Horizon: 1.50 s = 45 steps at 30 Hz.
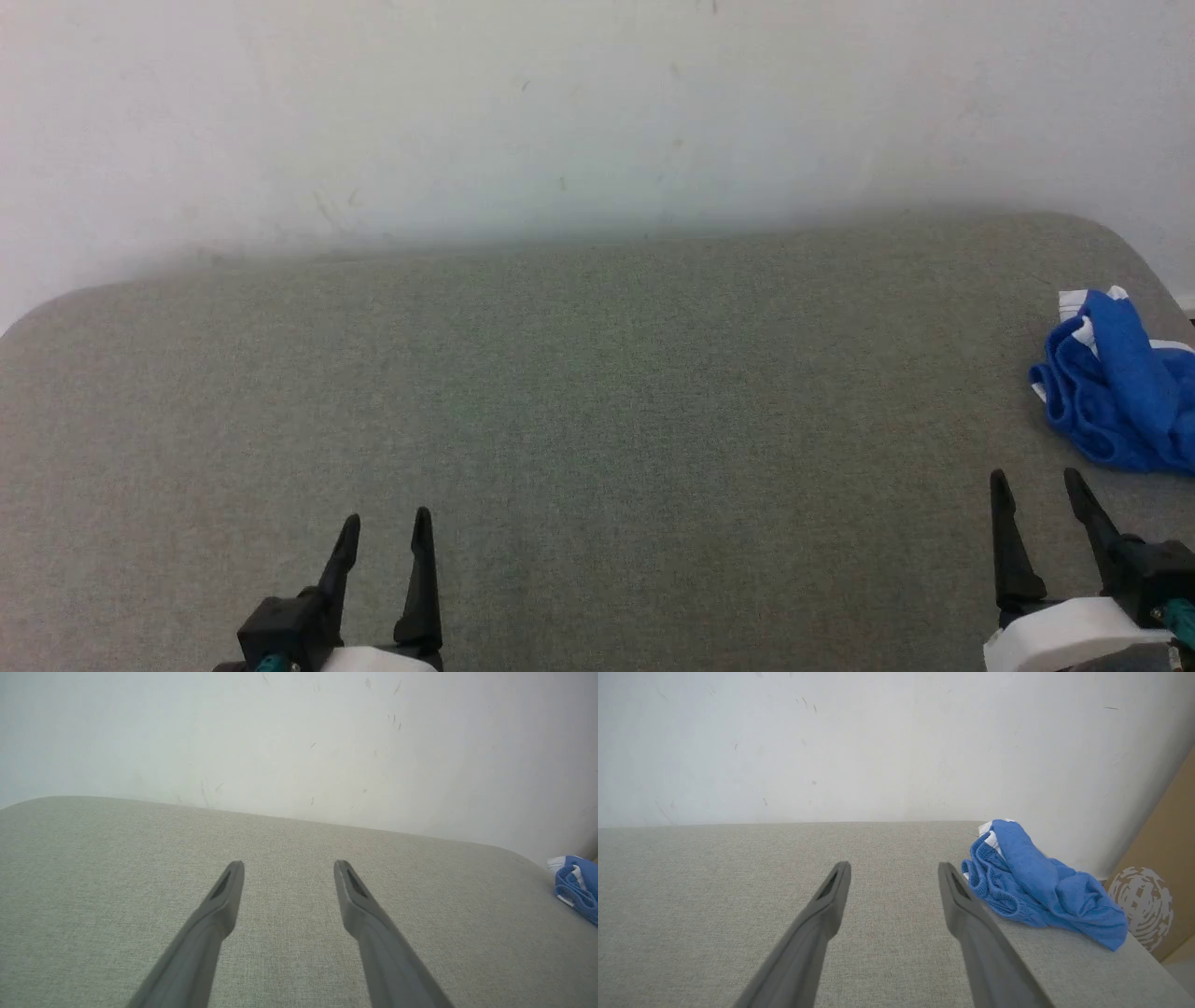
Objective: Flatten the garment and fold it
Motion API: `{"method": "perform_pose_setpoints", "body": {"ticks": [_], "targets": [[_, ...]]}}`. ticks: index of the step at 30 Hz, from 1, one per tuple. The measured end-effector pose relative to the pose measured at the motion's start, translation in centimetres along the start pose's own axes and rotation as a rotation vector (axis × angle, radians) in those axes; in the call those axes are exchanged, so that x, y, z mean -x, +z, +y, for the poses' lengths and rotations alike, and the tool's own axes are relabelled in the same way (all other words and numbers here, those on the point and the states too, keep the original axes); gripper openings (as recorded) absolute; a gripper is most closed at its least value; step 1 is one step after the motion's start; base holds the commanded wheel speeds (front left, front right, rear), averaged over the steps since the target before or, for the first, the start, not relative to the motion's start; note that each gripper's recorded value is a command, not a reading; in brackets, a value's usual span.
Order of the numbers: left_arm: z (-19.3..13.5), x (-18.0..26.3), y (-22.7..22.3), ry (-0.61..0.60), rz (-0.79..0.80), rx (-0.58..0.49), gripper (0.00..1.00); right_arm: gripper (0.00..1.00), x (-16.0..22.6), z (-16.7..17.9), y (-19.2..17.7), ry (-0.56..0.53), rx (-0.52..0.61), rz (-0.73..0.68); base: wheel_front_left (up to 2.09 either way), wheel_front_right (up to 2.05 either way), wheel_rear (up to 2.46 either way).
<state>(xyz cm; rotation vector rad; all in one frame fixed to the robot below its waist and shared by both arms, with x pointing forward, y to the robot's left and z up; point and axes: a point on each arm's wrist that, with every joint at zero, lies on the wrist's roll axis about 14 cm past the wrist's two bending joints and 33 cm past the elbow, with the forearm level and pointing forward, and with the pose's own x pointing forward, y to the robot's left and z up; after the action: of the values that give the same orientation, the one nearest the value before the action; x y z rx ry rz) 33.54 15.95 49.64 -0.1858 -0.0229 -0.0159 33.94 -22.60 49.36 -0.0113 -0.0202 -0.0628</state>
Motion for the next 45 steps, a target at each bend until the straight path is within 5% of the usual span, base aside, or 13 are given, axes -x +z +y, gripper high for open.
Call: {"method": "perform_pose_setpoints", "body": {"ticks": [7,8,45], "targets": [[0.5,-0.1,-0.2,0.017,0.003,0.013,1.0,1.0,-0.5,0.4,-0.2,0.011,-0.002,0.002,0.0,0.0,0.0],[0.4,-0.1,-0.2,0.018,0.003,0.013,0.0,0.0,-0.5,0.4,-0.2,0.012,-0.002,0.005,0.0,0.0,0.0],[0.6,-0.7,0.0,0.011,0.024,-0.039,0.0,0.0,-0.9,1.9,0.0,0.057,0.002,0.029,0.0,0.0,0.0]]}}
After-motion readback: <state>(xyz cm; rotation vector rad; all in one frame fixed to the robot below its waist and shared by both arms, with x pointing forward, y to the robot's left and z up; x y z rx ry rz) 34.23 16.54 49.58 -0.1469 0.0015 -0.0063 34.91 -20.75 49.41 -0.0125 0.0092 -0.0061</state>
